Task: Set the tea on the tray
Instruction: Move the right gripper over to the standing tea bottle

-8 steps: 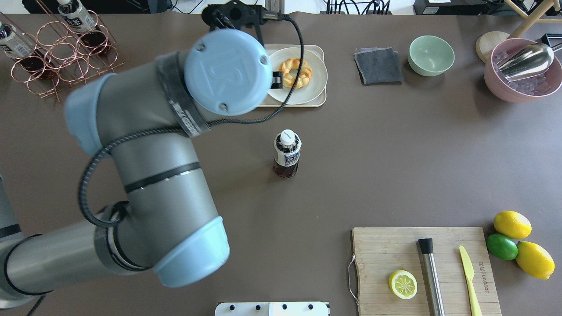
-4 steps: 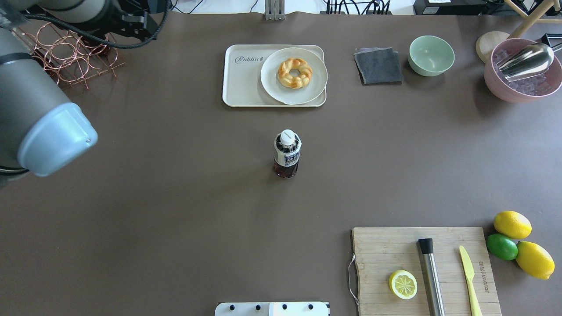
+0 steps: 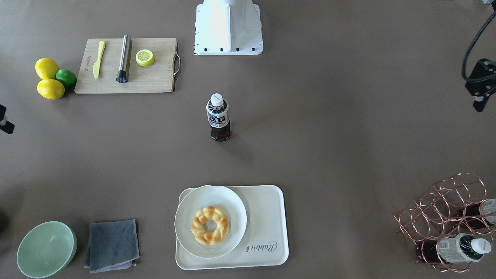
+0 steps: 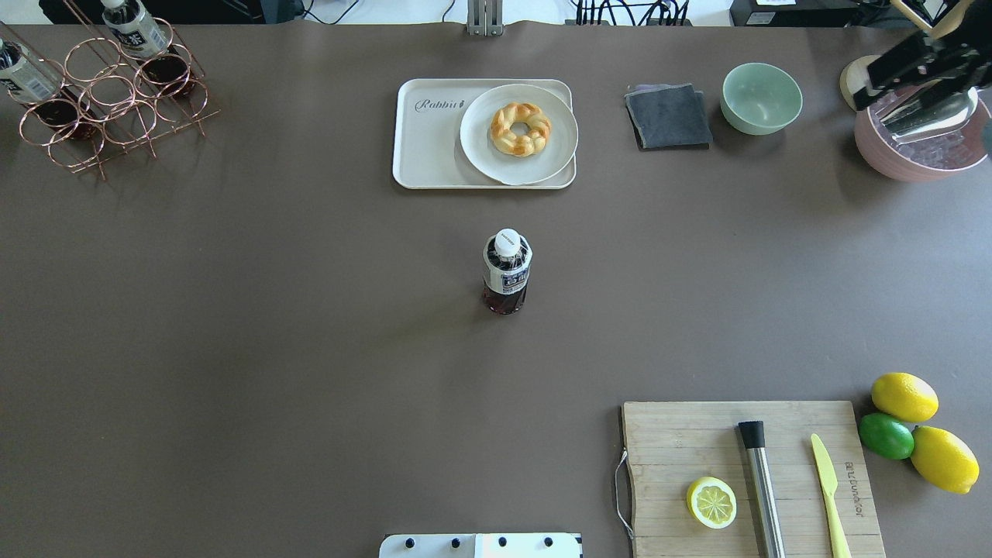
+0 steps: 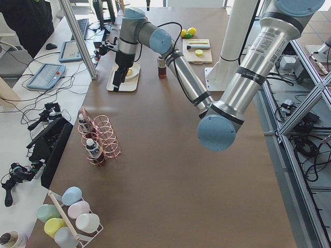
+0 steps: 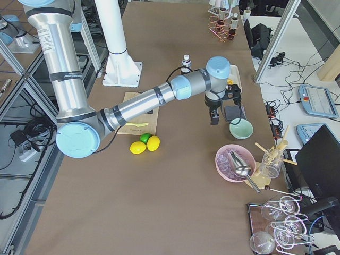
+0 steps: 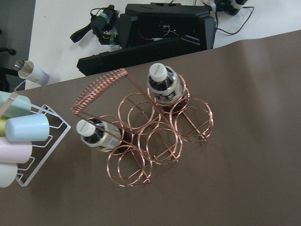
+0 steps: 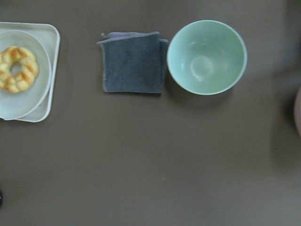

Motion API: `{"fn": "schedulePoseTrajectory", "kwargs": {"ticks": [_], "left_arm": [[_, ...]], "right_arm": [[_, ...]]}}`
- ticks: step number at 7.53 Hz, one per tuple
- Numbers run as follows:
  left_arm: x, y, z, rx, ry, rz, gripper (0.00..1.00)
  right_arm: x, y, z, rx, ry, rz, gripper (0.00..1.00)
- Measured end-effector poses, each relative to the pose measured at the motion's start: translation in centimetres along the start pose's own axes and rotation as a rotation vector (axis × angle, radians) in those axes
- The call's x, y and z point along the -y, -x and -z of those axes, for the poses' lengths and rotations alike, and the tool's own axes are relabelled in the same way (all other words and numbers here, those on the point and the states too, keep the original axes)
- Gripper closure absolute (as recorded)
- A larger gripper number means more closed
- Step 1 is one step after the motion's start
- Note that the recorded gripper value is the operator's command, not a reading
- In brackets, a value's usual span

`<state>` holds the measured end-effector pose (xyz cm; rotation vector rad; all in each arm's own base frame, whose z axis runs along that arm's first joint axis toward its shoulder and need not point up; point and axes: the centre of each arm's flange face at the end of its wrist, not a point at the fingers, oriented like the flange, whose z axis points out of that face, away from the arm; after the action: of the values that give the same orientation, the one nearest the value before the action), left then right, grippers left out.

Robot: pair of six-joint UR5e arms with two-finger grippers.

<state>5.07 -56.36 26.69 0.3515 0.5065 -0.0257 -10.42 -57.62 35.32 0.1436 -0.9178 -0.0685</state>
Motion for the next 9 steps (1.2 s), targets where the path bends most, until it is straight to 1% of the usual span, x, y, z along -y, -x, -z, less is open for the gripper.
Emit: {"fn": "schedulePoseTrajectory", "kwargs": {"ticks": [1,2,4,5,6,8,9], "left_arm": [[-0.5,5.2,-0.6,0.014,0.028,-0.003,0.02],[-1.4,9.9,-1.2,0.017,0.053,0.015,0.02],[-3.5,16.4,-2.4,0.022,0.095,-0.002,0.02],[-4.3,18.1,-2.8,0.024,0.109,-0.013,0.02],[-5.1,19.5,-3.2,0.012,0.124,-0.033,0.02],[-7.5,22.8,-4.9,-0.078,0.167,-0.082,0.02],[-9.0,24.3,-6.1,-0.107,0.188,-0.131,0.02]], "right_arm": [[1.2,7.3,-1.1,0.026,0.02,-0.005,0.0],[1.7,14.0,-2.0,0.042,0.031,-0.01,0.0],[0.7,24.4,-3.7,0.043,0.04,-0.009,0.0],[-0.2,27.9,-4.3,0.046,0.042,-0.002,0.0],[-1.0,30.7,-4.5,0.054,0.042,-0.014,0.0],[-2.4,34.5,-4.8,0.056,0.035,-0.039,0.0],[-3.1,35.8,-5.4,0.042,0.042,-0.041,0.0]]}}
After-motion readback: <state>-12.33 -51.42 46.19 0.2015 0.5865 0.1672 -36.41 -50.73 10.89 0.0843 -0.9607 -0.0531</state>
